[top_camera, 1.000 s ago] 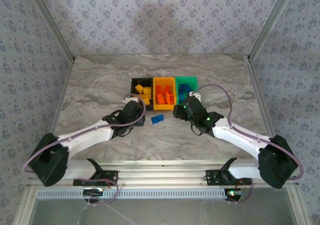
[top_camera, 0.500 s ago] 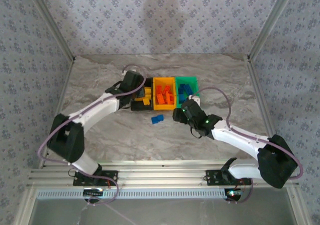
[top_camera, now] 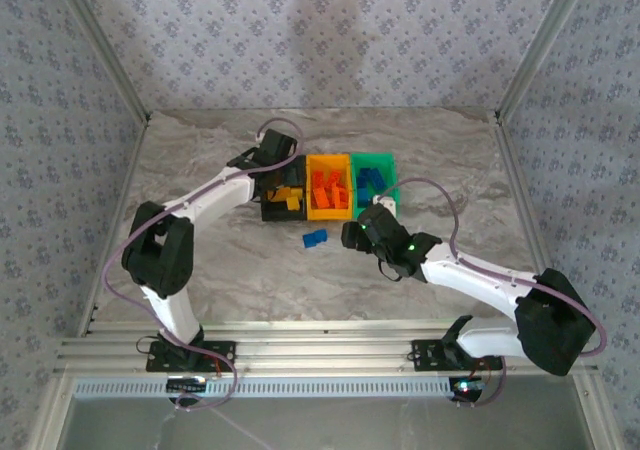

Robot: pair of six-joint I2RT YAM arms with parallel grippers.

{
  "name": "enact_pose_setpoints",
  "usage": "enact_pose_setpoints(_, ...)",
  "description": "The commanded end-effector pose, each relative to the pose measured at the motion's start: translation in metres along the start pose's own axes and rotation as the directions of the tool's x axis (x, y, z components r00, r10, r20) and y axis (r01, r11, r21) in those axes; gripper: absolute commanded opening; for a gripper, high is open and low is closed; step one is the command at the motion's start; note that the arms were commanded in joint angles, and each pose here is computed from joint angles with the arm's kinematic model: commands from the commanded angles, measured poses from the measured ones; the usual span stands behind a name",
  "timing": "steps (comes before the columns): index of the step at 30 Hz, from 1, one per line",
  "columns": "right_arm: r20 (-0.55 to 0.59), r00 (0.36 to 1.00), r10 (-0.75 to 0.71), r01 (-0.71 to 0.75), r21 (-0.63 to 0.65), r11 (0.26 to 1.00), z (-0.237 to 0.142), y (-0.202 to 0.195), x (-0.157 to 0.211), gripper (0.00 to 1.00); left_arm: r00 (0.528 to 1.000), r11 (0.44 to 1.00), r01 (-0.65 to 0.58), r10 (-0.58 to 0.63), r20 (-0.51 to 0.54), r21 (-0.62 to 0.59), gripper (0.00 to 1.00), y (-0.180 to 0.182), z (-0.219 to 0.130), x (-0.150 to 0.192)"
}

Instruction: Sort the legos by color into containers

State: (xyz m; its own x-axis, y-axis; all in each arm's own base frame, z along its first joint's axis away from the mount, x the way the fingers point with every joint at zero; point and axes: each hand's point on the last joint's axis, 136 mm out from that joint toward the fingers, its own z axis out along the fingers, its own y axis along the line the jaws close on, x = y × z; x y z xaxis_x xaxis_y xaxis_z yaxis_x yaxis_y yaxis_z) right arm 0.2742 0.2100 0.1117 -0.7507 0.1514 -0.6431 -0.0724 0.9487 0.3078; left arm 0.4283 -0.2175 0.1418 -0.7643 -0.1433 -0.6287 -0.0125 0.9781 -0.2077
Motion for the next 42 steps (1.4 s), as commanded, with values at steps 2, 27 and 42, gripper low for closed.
enact_pose_setpoints(2,-0.004,1.000,-0.021,0.021,-0.026,0.999,0.002,0.011,0.001,0.83,0.996,0.994,-0.008,-0.002,0.087,0.111,0.93,-0.021,-0.051,-0.011)
enact_pose_setpoints(27,-0.177,0.979,-0.107,0.107,-0.005,0.994,0.106,0.067,0.023,0.68,0.987,0.980,0.152,-0.158,0.041,0.128,1.00,0.081,-0.121,0.155)
enact_pose_setpoints(42,-0.146,0.987,-0.064,0.061,-0.025,0.998,0.068,0.047,0.029,0.38,0.987,0.983,0.155,-0.158,0.025,0.096,1.00,0.087,-0.112,0.162)
